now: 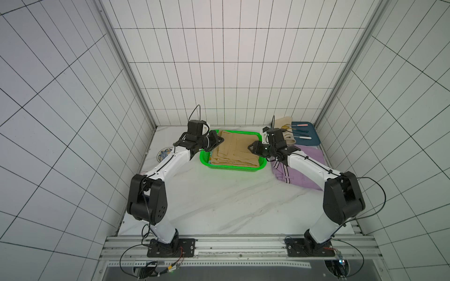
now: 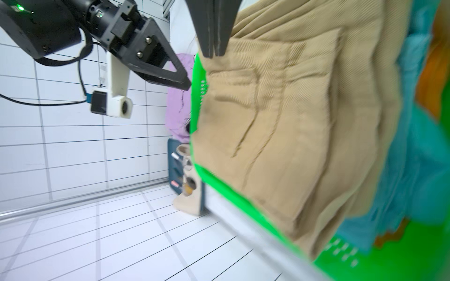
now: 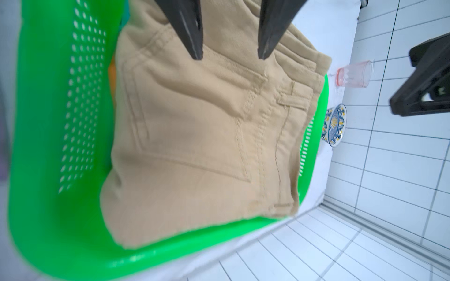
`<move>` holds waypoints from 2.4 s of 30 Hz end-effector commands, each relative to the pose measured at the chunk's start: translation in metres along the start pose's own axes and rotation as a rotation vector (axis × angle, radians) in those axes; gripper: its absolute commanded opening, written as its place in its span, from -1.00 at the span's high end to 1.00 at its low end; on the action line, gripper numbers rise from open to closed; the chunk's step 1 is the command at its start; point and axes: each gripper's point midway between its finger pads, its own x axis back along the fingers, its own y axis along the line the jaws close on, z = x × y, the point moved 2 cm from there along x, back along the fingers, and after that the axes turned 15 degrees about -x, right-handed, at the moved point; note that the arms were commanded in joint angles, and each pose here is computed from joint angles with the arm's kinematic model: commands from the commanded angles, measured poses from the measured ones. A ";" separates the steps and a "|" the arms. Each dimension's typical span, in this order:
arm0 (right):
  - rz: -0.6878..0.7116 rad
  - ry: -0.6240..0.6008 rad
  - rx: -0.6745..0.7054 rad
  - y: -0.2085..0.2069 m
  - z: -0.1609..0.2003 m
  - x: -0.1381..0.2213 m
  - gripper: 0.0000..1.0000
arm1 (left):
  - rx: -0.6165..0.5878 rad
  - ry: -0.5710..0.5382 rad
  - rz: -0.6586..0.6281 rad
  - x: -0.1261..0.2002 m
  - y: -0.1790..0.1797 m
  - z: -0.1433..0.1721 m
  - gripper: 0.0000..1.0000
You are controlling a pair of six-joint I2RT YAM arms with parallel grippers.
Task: Put the folded long pants in the basket
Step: Adjust the long pant in the basket, then move the long pant to the center of the board.
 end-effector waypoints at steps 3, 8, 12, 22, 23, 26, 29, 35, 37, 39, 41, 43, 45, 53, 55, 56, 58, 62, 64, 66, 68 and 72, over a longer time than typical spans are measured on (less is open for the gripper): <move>0.111 0.003 0.087 -0.025 -0.027 -0.045 0.21 | 0.036 0.115 -0.035 -0.072 0.060 -0.005 1.00; 0.266 0.092 0.061 -0.083 -0.024 -0.099 0.29 | 0.092 0.201 -0.036 -0.125 0.113 0.014 1.00; 0.350 0.092 0.018 -0.116 -0.027 -0.107 0.28 | 0.199 0.247 -0.054 -0.141 0.154 0.037 1.00; 0.181 -0.022 0.030 -0.070 -0.045 -0.061 0.06 | 0.220 0.142 -0.033 -0.091 0.153 0.017 1.00; 0.146 -0.058 0.032 -0.057 -0.049 -0.045 0.01 | 0.208 0.125 -0.026 -0.083 0.142 0.014 1.00; 0.058 -0.169 0.045 -0.026 -0.058 0.009 -0.12 | 0.161 0.028 0.034 -0.044 0.095 -0.005 1.00; 0.016 -0.299 0.020 -0.018 -0.053 0.067 -0.32 | 0.110 -0.074 0.074 0.002 0.043 -0.010 0.41; 0.097 -0.451 -0.187 -0.086 -0.011 0.132 -0.76 | -0.059 -0.155 -0.004 0.097 -0.017 0.031 -0.51; 0.133 -0.488 -0.271 -0.113 0.002 0.145 -0.85 | -0.123 -0.184 -0.071 0.125 -0.012 0.049 -0.52; 0.159 -0.517 -0.350 -0.137 0.014 0.154 -0.90 | -0.215 -0.235 -0.209 0.152 -0.001 0.069 -0.52; 0.168 -0.558 -0.445 -0.158 0.025 0.161 -0.96 | -0.266 -0.350 -0.407 0.179 0.022 0.087 -0.55; 0.177 -0.573 -0.531 -0.176 0.036 0.161 -0.97 | -0.241 -0.455 -0.486 0.200 0.034 0.091 -0.69; 0.180 -0.571 -0.622 -0.189 0.047 0.158 -0.97 | -0.267 -0.483 -0.509 0.215 0.030 0.090 -0.69; 0.228 -0.504 -0.730 -0.217 0.069 0.133 -0.93 | -0.261 -0.445 -0.515 0.210 0.030 0.088 -0.69; 0.248 -0.481 -0.739 -0.221 0.071 0.126 -0.93 | -0.259 -0.427 -0.526 0.207 0.031 0.088 -0.69; 0.253 -0.466 -0.742 -0.222 0.072 0.123 -0.92 | -0.259 -0.417 -0.530 0.206 0.032 0.088 -0.69; 0.263 -0.442 -0.750 -0.225 0.073 0.116 -0.88 | -0.258 -0.414 -0.531 0.205 0.033 0.088 -0.69; 0.296 -0.398 -0.768 -0.233 0.076 0.106 -0.78 | -0.258 -0.417 -0.526 0.206 0.032 0.088 -0.69; 0.306 -0.386 -0.775 -0.236 0.077 0.102 -0.74 | -0.259 -0.421 -0.524 0.206 0.031 0.088 -0.69; 0.321 -0.385 -0.772 -0.240 0.075 0.099 -0.74 | -0.258 -0.422 -0.526 0.206 0.032 0.088 -0.69; 0.351 -0.384 -0.759 -0.245 0.073 0.095 -0.73 | -0.258 -0.422 -0.523 0.206 0.031 0.088 -0.70; 0.400 -0.352 -0.733 -0.255 0.065 0.083 -0.57 | -0.256 -0.411 -0.517 0.203 0.031 0.089 -0.69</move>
